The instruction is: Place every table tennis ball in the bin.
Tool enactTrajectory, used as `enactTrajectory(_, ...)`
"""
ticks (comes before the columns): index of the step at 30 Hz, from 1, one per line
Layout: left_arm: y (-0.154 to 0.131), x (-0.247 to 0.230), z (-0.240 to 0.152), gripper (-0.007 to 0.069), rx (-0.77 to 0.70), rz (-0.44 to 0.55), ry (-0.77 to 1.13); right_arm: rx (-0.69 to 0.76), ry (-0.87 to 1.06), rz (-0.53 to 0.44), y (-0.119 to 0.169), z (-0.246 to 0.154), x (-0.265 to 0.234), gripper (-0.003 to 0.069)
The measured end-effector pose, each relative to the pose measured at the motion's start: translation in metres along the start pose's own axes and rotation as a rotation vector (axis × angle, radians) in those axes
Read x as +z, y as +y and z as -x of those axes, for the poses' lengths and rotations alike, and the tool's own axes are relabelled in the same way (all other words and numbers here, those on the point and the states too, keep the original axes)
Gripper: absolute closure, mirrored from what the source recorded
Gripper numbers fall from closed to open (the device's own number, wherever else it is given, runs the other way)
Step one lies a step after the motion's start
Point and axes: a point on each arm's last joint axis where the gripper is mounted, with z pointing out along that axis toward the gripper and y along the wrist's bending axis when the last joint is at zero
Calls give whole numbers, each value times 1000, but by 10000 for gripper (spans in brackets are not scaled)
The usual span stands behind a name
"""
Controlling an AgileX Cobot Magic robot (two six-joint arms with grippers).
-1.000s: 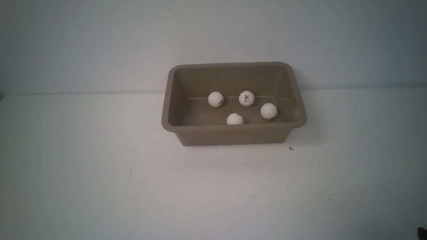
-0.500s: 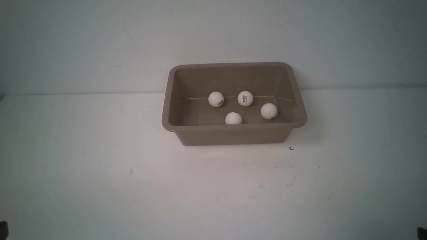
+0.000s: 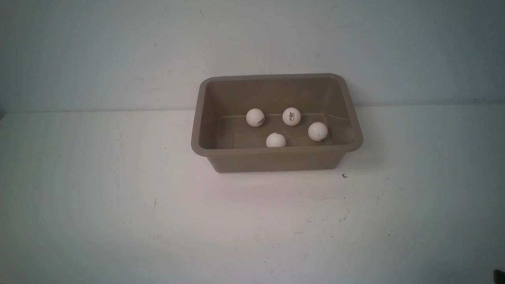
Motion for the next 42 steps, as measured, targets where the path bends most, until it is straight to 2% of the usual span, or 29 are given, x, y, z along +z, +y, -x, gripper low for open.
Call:
enactTrajectory(34, 0, 5, -5, 368, -7, 9, -32, -1, 1, 0, 0, 0, 0, 162)
enactTrajectory(42, 0, 5, -5, 368, -7, 9, -33, -61, 7, -17, -1, -1, -1, 163)
